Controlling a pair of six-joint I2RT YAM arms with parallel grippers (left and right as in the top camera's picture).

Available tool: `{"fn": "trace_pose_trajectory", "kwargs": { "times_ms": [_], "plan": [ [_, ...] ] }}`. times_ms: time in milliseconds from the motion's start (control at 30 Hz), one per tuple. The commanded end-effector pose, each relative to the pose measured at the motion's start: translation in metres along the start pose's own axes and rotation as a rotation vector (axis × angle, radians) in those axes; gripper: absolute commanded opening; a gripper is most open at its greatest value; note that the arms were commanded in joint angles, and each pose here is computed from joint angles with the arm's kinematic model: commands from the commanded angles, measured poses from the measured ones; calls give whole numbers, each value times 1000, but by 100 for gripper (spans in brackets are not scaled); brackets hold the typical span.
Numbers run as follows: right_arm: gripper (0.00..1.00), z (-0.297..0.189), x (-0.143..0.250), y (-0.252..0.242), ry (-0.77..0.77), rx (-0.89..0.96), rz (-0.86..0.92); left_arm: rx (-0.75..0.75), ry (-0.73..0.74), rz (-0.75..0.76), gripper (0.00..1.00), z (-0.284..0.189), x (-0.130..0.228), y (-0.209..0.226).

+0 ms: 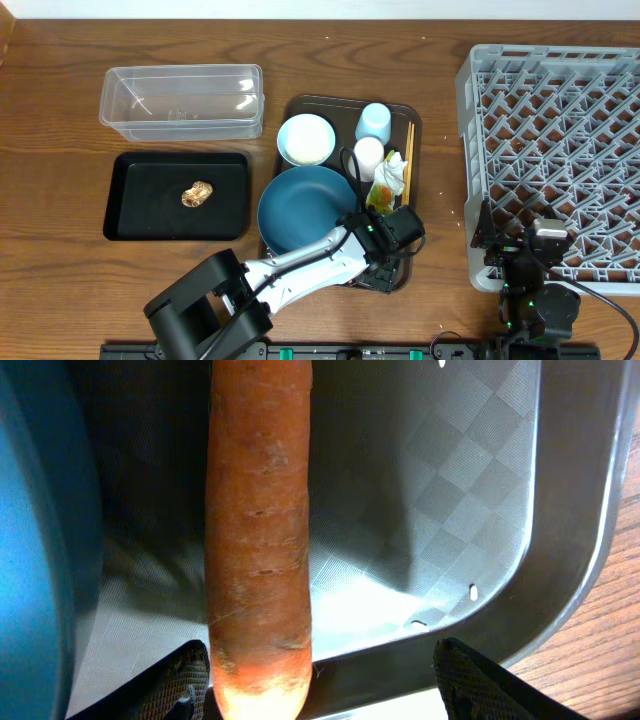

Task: Sort waste into correct bins and load items into the dishwasher rack
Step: 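Lower the left gripper onto the orange carrot and grasp it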

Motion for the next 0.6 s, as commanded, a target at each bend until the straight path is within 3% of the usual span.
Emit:
{"fn": "trace_pose_trajectory", "kwargs": {
  "times_ms": [0, 433, 500, 567],
  "plan": [
    [99, 0, 1, -1, 0, 5, -10, 2, -10, -20, 73, 1, -7, -2],
    [99, 0, 1, -1, 0, 6, -10, 38, -70, -34, 73, 4, -24, -7],
    [99, 0, 1, -1, 0, 6, -10, 38, -69, -36, 70, 4, -24, -6],
    [99, 0, 1, -1, 0, 6, -10, 38, -68, -36, 59, 4, -24, -6]
  ]
}}
Point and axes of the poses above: each gripper's point midway between its finger pads, its own z axis out along the fingers, its own y axis along the line the jaws close on, x = y × z, the point moved 4 cm from there along -z, back along the fingers, and after that the axes turned 6 degrees about -z, right-handed, at the moved point
